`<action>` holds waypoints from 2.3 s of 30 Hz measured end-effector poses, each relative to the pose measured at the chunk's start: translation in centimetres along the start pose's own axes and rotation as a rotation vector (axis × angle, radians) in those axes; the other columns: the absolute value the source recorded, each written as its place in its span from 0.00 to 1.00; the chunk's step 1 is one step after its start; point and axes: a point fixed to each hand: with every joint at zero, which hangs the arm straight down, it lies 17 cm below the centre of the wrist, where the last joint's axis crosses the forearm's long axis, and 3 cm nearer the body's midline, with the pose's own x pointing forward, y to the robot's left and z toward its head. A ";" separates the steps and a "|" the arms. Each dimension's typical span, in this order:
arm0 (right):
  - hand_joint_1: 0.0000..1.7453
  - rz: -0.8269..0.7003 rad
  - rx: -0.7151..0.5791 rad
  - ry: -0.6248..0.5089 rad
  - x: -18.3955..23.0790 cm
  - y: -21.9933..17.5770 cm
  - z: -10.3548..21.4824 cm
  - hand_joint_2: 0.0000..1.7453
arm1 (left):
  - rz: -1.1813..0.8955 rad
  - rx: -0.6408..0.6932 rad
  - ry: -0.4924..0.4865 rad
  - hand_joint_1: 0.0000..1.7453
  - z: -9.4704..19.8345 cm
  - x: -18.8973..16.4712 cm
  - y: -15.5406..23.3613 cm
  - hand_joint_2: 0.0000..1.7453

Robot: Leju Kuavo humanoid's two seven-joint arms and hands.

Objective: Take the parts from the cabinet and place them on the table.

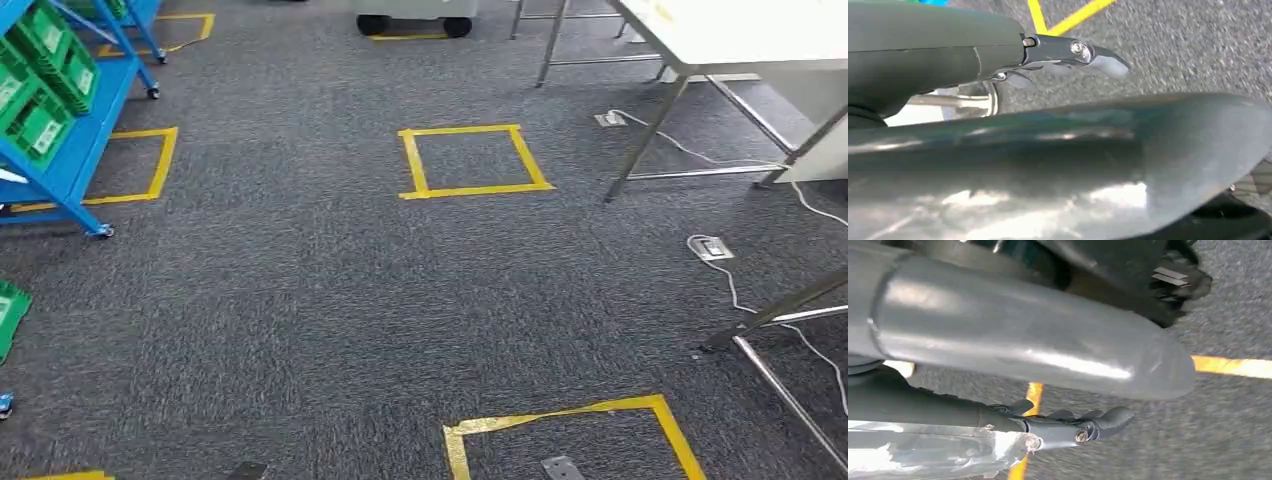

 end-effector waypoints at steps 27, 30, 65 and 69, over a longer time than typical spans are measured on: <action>0.00 0.079 0.025 -0.002 0.3 1.5 0.2 0.00 | 0.025 0.016 0.009 0.00 -0.2 -0.4 0.6 0.00; 0.00 0.081 0.026 -0.004 0.4 1.5 0.2 0.00 | 0.038 0.018 0.014 0.00 -0.2 -0.5 0.7 0.00; 0.00 0.081 0.035 0.009 -0.5 2.0 0.4 0.00 | 0.055 0.007 0.020 0.00 -0.2 -0.7 0.5 0.00; 0.00 0.081 0.035 0.007 -0.3 2.0 0.4 0.00 | 0.055 0.004 0.021 0.00 -0.2 -0.8 0.4 0.00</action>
